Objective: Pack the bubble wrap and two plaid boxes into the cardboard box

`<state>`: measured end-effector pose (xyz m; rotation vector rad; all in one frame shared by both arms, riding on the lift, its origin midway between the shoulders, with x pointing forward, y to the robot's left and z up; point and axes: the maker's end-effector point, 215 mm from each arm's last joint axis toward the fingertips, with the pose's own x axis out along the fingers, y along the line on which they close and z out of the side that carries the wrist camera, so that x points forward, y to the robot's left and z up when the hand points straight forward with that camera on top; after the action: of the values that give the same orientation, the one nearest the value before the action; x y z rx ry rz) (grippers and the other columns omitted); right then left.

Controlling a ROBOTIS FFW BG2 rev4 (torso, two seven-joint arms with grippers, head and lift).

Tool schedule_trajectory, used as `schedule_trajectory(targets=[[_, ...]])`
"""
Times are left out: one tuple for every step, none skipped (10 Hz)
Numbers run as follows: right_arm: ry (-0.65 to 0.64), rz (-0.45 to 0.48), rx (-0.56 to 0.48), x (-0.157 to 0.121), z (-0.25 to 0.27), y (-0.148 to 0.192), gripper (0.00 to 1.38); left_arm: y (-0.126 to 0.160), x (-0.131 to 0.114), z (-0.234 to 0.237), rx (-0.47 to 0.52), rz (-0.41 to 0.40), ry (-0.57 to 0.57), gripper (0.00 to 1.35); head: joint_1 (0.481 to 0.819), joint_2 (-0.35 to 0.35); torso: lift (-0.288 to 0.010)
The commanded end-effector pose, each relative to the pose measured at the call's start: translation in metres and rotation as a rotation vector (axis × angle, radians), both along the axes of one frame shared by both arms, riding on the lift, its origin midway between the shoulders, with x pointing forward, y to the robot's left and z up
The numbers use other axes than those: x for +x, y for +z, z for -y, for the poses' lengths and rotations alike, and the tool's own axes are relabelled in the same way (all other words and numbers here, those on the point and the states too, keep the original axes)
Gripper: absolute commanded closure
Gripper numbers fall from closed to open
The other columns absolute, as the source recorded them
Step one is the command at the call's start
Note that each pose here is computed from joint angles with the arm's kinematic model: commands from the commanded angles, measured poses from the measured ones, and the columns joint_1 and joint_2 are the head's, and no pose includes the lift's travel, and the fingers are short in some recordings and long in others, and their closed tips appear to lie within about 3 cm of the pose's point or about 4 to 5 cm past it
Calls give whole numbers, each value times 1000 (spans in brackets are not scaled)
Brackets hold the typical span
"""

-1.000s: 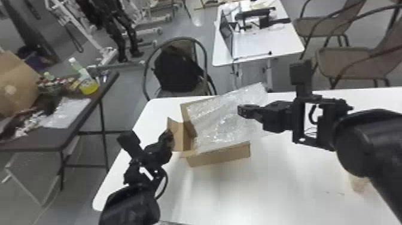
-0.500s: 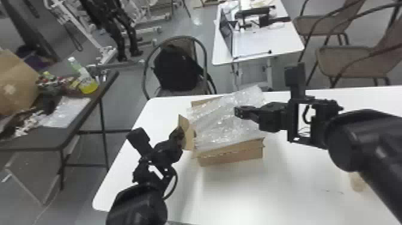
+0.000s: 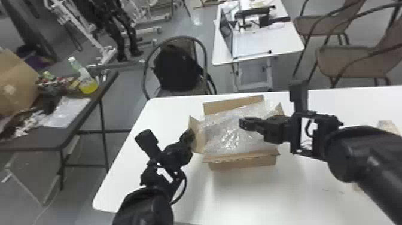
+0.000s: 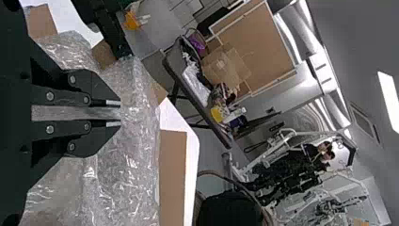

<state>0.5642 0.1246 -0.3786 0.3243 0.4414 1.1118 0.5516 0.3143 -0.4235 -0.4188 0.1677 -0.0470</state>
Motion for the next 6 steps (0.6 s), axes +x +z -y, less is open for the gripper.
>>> schedule_trajectory(targets=[[-5,-6,-35,0,2,-10,730,0,-1,12,-27,2,-15,1216,695,350,-50],[-8,-8,-46,0,3,-14,475,2,0,15,-28,6,-20,1216,695,350,-50],[-11,-15,-36,-1,2,-14,252,3,1,16,-29,9,-21,1216,695,350,-50],[-10,-14,-19,-3,0,-10,87,3,0,16,-31,8,-21,1216,695,350,-50],[-7,-3,7,-4,-4,1,93,2,0,16,-35,8,-21,1214,695,350,-50],[-8,31,29,-4,-6,18,108,1,-1,15,-40,5,-18,1216,695,350,-50]])
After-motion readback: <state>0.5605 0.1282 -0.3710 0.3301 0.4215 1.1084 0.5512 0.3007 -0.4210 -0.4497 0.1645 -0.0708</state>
